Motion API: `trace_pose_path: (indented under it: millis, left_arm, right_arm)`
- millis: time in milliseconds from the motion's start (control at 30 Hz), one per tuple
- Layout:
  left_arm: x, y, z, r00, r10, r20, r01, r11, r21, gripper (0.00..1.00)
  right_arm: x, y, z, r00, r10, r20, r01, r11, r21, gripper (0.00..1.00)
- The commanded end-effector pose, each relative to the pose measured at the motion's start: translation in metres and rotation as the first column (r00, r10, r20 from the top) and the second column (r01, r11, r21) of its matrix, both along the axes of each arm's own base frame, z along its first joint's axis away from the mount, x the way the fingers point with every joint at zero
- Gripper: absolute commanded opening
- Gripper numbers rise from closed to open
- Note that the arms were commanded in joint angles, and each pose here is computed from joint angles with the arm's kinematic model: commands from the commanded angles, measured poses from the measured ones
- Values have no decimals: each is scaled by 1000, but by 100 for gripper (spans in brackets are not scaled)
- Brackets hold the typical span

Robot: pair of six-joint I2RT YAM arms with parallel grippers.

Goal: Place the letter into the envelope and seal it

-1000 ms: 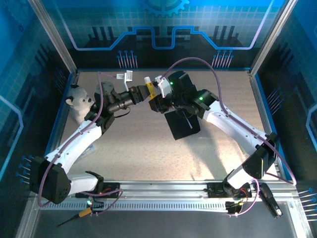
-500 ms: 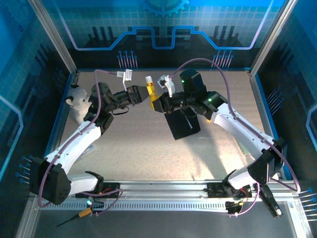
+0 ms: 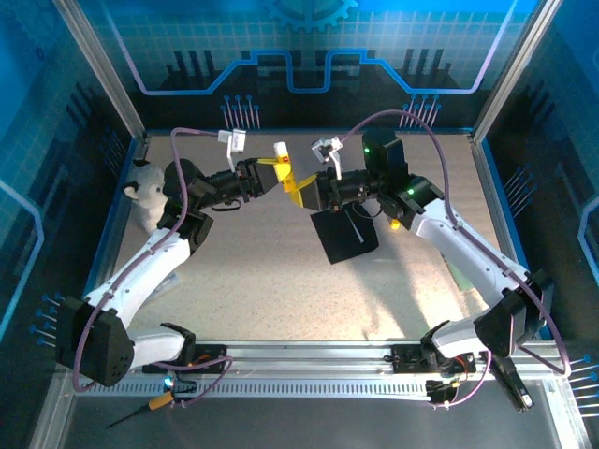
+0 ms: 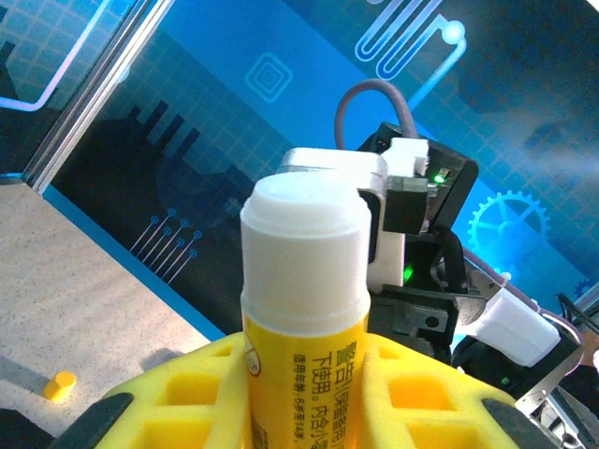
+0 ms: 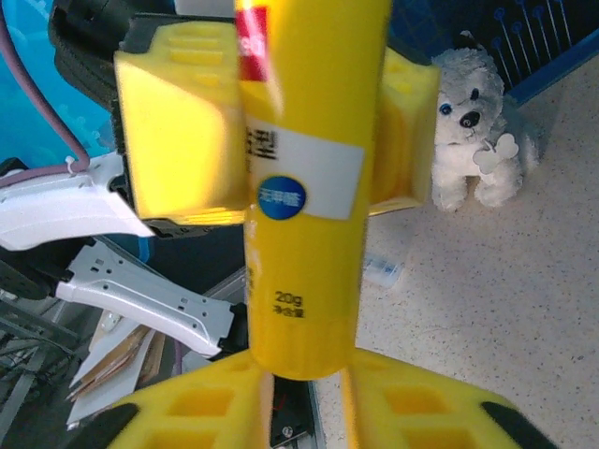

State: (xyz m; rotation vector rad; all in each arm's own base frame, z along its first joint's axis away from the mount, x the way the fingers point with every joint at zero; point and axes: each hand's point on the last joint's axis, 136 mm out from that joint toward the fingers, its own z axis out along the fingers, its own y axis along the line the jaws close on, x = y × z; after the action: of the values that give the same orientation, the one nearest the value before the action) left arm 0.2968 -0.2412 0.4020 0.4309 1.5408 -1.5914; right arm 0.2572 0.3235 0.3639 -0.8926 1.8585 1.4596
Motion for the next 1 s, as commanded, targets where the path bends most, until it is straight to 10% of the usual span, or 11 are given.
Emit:
trace_pose_path:
  millis: [0, 400, 967]
  left_arm:
    - [-14, -7, -20, 996, -85, -21, 86, 994, 70, 0]
    - [16, 6, -94, 984, 151, -89, -110, 927, 357, 0]
    - [75, -56, -218, 824, 412, -389, -242, 877, 415, 0]
  right_arm:
    - [-1, -12, 36, 988, -40, 151, 31, 998, 60, 35]
    - [39, -90, -21, 924, -374, 78, 382, 902, -203, 45]
    - [87, -185, -125, 757, -653, -34, 570, 685, -454, 5]
